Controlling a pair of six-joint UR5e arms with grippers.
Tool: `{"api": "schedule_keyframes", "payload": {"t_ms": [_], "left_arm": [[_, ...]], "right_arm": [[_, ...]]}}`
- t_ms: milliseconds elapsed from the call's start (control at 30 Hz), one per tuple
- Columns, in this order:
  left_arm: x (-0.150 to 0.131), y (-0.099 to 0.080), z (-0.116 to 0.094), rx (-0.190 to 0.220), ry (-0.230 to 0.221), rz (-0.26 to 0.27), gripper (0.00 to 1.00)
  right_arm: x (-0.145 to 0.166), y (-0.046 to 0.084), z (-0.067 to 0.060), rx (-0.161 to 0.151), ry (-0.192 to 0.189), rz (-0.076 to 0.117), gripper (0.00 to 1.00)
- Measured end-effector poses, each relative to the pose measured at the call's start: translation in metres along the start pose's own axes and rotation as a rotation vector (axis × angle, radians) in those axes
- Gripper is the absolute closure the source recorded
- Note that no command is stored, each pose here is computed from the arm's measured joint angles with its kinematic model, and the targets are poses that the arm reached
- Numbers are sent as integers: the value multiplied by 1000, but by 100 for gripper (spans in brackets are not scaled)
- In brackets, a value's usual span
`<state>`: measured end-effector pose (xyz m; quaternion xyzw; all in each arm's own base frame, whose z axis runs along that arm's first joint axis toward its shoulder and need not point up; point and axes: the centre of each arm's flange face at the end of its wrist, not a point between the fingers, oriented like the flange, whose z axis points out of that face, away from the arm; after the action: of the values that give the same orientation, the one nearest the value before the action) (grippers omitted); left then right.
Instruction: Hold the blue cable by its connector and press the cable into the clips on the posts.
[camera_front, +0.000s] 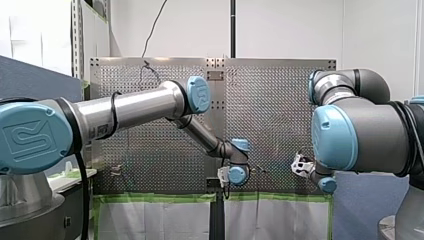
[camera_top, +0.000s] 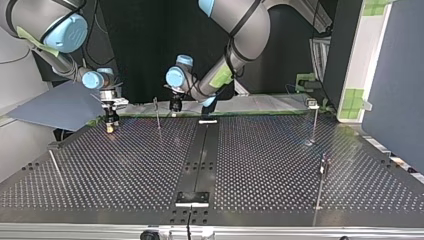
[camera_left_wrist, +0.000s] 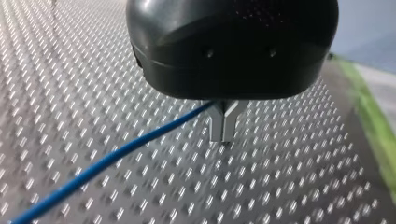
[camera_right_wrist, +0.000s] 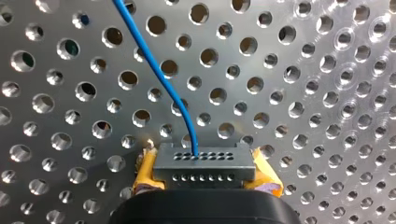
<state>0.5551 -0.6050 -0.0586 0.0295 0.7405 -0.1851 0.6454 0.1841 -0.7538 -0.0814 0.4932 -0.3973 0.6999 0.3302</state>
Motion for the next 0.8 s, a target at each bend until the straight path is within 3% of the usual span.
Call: {"api": "schedule_keyframes", "payload": {"t_ms": [67, 100, 133, 167, 200, 233, 267, 300, 367, 400, 433, 567, 700, 800], "left_arm": [[3, -4, -4, 7, 1, 4, 100], [3, -5, -5, 9, 0, 6, 100], [3, -6, -5, 10, 0, 10, 100], [4, -7, -6, 11, 0, 17, 89], [4, -7, -7, 12, 1, 23, 89], [4, -7, -8, 14, 3, 30, 78], [6, -7, -9, 18, 7, 41, 63], [7, -7, -10, 21, 11, 49, 63], [11, -3, -12, 22, 23, 70, 14], [13, -1, -13, 18, 28, 80, 14], [14, 2, -14, 12, 31, 89, 0], [18, 10, -21, -16, 46, 127, 0], [16, 5, -24, -32, 40, 119, 0], [16, -1, -28, -20, 51, 115, 0]], "right_arm": [[0, 0, 0, 0, 0, 0, 100], [0, 0, 0, 0, 0, 0, 64], [0, 0, 0, 0, 0, 0, 35], [0, 0, 0, 0, 0, 0, 35], [0, 0, 0, 0, 0, 0, 11], [0, 0, 0, 0, 0, 0, 0], [0, 0, 0, 0, 0, 0, 0], [0, 0, 0, 0, 0, 0, 0], [0, 0, 0, 0, 0, 0, 0], [0, 0, 0, 0, 0, 0, 0], [0, 0, 0, 0, 0, 0, 0], [0, 0, 0, 0, 0, 0, 0], [0, 0, 0, 0, 0, 0, 0], [0, 0, 0, 0, 0, 0, 0]]}}
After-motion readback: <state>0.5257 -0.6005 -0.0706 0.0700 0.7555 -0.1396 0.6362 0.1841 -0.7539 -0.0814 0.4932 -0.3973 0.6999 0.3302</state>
